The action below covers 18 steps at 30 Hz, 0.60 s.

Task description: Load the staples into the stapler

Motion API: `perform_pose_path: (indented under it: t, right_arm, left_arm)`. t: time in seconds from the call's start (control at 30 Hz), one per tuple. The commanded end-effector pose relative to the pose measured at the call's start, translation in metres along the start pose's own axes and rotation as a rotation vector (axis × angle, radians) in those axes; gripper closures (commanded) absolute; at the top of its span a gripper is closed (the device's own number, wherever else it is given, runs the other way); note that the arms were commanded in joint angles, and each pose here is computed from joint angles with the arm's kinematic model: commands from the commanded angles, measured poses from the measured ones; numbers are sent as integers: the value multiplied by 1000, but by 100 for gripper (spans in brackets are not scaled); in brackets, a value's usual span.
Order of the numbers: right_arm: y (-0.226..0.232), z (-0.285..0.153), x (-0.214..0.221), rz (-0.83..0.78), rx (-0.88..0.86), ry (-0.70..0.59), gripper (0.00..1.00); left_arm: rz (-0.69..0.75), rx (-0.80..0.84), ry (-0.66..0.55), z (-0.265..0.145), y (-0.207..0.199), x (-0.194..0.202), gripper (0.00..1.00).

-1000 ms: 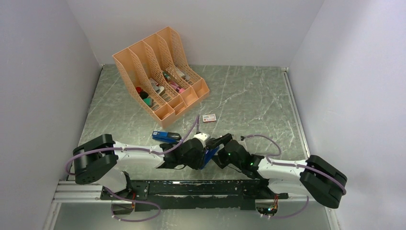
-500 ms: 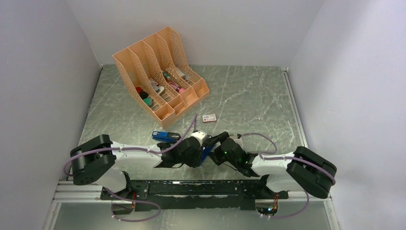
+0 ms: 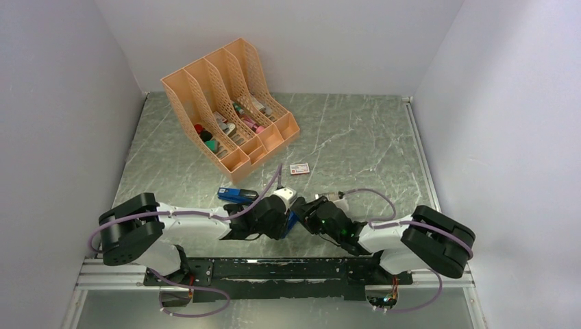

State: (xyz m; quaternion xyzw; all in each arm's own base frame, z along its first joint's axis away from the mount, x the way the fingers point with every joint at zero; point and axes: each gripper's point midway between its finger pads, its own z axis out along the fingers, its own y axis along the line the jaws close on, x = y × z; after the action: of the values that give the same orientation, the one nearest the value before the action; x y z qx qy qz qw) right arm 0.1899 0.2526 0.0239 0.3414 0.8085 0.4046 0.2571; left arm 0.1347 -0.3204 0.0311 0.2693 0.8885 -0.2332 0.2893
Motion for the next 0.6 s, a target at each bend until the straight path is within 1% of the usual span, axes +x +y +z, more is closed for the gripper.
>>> perform_pose_path:
  t: [0.0, 0.03, 0.07, 0.13, 0.3, 0.43, 0.53, 0.57]
  right_arm:
    - [-52, -5, -24, -162, 161, -103, 41]
    - [-48, -6, -28, -186, 155, -117, 31]
    - [-43, -9, -31, -211, 148, -130, 26]
    - [-34, -15, -39, -262, 138, -161, 20]
    - [-13, -42, -69, -355, 132, -276, 8]
    - [21, -68, -95, -438, 67, -387, 7]
    - [46, -92, -119, -495, 36, -499, 7]
    - [52, -99, -126, -504, 34, -531, 7]
  left_arm:
    - [32, 179, 16, -16, -40, 1, 93]
    - [36, 163, 26, -17, -37, 4, 93]
    - [41, 140, 35, -17, -32, 6, 93]
    - [65, 102, 58, -21, -24, 6, 93]
    - [166, 76, 88, -27, -13, 0, 93]
    - [325, 114, 102, -27, -12, -2, 93]
    - [483, 179, 83, -24, -20, -9, 93]
    - [525, 203, 67, -22, -24, -13, 92]
